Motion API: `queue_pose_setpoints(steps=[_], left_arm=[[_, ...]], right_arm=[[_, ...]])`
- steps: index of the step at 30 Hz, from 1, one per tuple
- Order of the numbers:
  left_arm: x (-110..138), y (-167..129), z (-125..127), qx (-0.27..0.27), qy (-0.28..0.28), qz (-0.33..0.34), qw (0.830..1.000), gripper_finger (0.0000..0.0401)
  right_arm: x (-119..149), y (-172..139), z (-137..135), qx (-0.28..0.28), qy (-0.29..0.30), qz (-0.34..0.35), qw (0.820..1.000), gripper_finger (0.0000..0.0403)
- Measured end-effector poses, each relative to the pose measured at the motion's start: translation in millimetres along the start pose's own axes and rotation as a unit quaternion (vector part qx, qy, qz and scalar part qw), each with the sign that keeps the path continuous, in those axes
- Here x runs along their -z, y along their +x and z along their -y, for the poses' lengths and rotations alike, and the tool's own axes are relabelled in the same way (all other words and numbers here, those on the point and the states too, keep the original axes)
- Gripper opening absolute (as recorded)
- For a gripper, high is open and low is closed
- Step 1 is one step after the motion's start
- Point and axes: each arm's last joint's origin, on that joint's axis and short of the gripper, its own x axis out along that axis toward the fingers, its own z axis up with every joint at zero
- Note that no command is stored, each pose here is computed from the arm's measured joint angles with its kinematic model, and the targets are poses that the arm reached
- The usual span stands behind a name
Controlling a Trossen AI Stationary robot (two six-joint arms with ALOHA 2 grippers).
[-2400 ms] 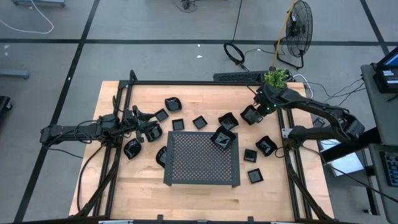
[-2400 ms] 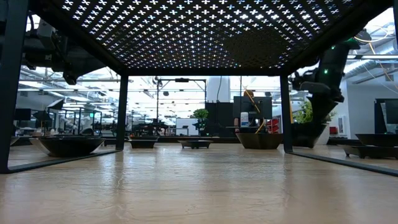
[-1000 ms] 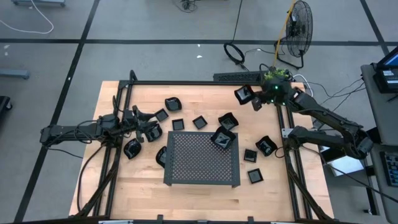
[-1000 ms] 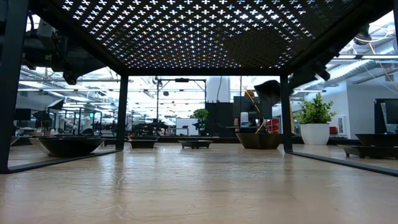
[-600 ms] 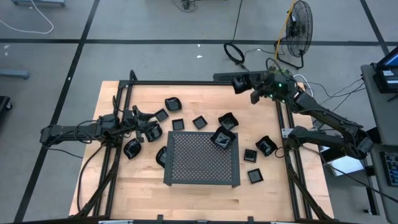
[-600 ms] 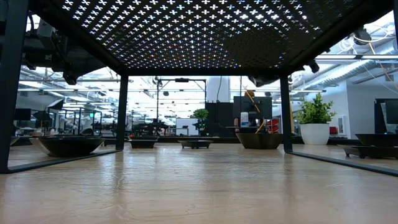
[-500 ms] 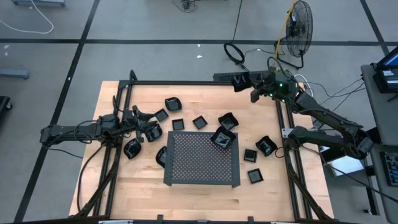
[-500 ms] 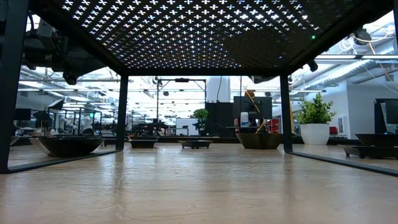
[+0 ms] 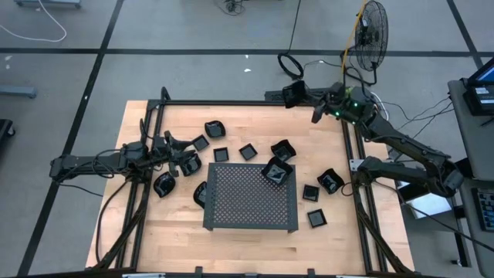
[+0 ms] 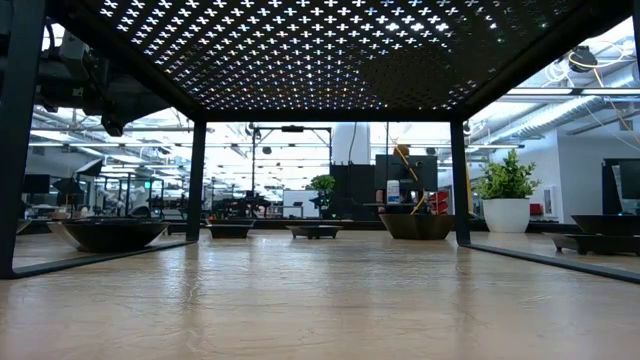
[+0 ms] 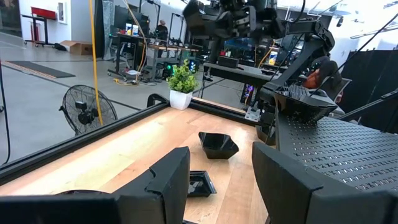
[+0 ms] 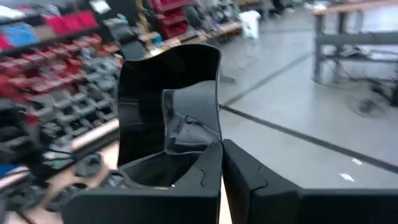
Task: Pick & Place Mini shaped plates
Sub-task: Stack the black distorted square plate on top of the black distorted square plate on the shelf
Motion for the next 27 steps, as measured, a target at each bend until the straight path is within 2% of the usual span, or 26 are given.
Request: queue_pose_setpoints(steps=[9, 11, 19, 27], left_arm=[[0, 0, 0, 0.000, 0.000, 0.000, 1.000, 0.0177], [0, 0, 0, 0.000, 0.000, 0.000, 1.000, 0.0177], [0, 0, 0, 0.000, 0.000, 0.000, 1.000, 0.0177], [0, 0, 0, 0.000, 0.000, 0.000, 1.000, 0.0177]], right_arm=[[-8, 1, -21, -0.084, 0.000, 0.043, 0.996, 0.0000], [-9, 1, -27, -0.117, -0.002, 0.051, 0.992, 0.0000], [-13, -3, -54, -0.256, 0.008, 0.065, 0.964, 0.0000], [-11, -10, -83, -0.344, 0.006, 0.070, 0.937, 0.0000]])
